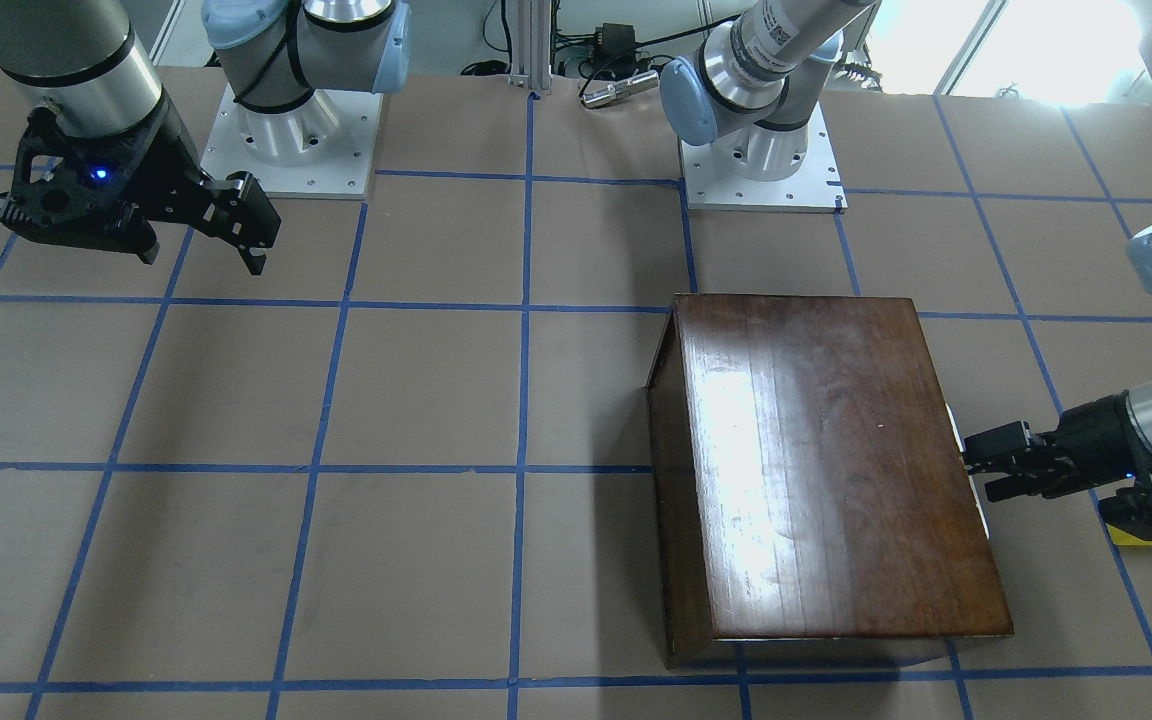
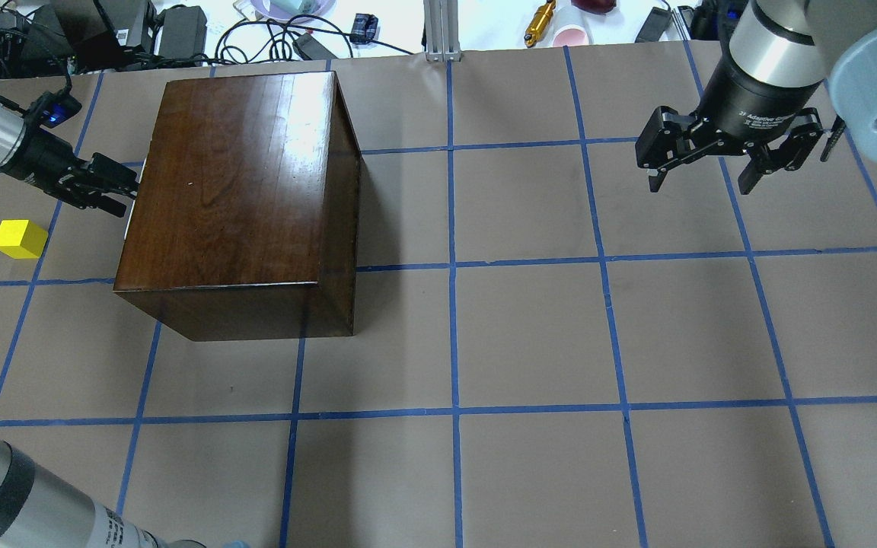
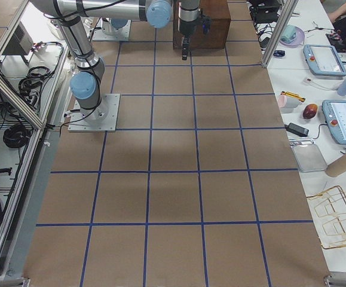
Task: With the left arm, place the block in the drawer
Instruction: 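Close the left gripper on the white drawer handle, then pull the drawer open with the left gripper, away from the cabinet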
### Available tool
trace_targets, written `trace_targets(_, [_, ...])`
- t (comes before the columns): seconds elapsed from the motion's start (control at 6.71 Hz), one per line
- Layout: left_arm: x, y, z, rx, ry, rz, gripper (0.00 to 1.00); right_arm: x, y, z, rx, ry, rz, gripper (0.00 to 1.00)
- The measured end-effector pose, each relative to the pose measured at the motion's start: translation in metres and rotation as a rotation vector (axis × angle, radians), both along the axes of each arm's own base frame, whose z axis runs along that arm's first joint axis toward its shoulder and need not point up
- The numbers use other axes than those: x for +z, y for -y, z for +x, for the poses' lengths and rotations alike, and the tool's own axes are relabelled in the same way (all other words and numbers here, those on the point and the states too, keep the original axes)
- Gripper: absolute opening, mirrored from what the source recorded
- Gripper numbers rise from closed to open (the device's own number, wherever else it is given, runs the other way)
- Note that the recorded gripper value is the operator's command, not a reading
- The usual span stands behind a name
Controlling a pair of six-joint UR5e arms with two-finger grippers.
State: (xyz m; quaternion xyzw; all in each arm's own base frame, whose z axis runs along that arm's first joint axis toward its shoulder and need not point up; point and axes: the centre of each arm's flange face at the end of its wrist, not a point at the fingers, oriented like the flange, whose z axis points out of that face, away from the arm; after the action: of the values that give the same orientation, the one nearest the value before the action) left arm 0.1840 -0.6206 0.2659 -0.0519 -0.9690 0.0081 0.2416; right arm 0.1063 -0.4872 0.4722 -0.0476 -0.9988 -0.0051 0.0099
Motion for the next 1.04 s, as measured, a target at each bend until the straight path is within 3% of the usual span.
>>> trace_targets(1.04, [0.002, -0.005, 0.022, 0.004, 0.011, -0.019, 0.87, 0.000, 0.000, 0.000, 0.000, 0.000, 0.000, 1.00])
